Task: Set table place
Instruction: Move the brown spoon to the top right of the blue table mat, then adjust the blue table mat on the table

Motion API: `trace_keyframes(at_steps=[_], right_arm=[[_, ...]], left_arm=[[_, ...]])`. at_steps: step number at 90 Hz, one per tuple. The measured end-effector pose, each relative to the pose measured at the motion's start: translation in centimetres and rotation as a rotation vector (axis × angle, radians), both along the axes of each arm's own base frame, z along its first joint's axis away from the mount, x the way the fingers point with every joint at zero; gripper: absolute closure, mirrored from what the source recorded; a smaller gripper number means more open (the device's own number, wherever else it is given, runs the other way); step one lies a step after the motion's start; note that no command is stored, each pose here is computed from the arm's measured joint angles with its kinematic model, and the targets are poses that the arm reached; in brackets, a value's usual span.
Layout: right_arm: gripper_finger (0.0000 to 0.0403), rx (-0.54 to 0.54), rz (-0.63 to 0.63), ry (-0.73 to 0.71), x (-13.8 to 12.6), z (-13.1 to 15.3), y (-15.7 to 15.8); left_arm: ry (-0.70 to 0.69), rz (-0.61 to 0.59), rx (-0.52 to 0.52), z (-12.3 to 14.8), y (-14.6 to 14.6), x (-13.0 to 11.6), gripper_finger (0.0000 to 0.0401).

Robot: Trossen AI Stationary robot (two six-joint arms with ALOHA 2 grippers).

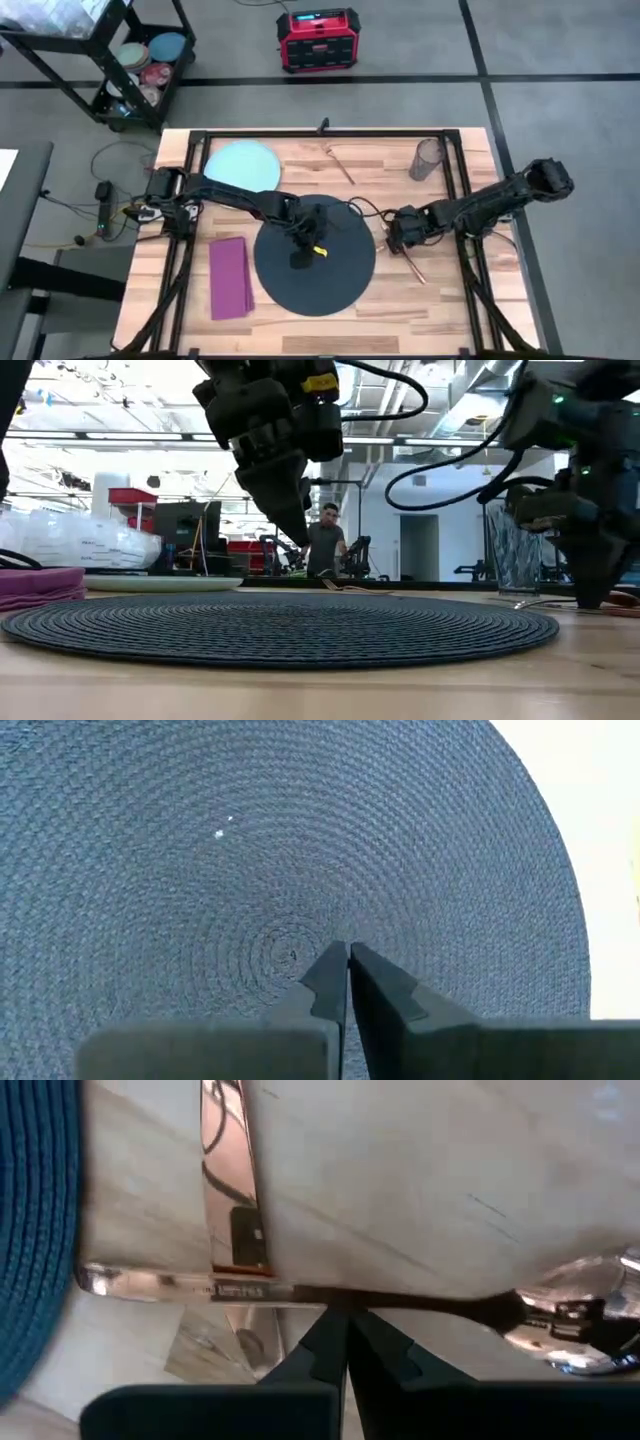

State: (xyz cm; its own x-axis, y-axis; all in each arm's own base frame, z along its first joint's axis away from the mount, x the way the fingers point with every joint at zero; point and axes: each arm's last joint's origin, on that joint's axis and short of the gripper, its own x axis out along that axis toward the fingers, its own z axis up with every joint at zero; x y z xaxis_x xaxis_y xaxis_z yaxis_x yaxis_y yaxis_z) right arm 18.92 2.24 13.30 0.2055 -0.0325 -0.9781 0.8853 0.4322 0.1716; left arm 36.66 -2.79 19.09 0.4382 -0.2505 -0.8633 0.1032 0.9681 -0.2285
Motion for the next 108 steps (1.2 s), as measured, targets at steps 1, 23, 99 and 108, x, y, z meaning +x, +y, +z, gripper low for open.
trace_keyframes(at_steps=[1, 23, 99, 108], right_arm=[[0.0403, 0.0, -0.001, -0.002, 0.0, 0.0, -0.1], [0.0403, -0.089, -0.034, -0.068, 0.8, 0.1, -3.4], [0.0403, -0.163, -0.112, -0.271, 2.9, 0.5, -3.9], [0.0403, -0.148, -0.102, -0.271, 2.8, 0.4, -2.0]], left_arm=[[0.0, -0.001, 0.0, 0.0, 0.0, 0.0, 0.0401], [0.023, -0.001, 0.002, -0.1, 0.0, -0.2, 0.0401], [-0.064, -0.031, 0.051, 0.2, 2.4, 0.4, 0.0401], [-0.121, 0.001, 0.047, 0.5, 3.3, 0.9, 0.0401]])
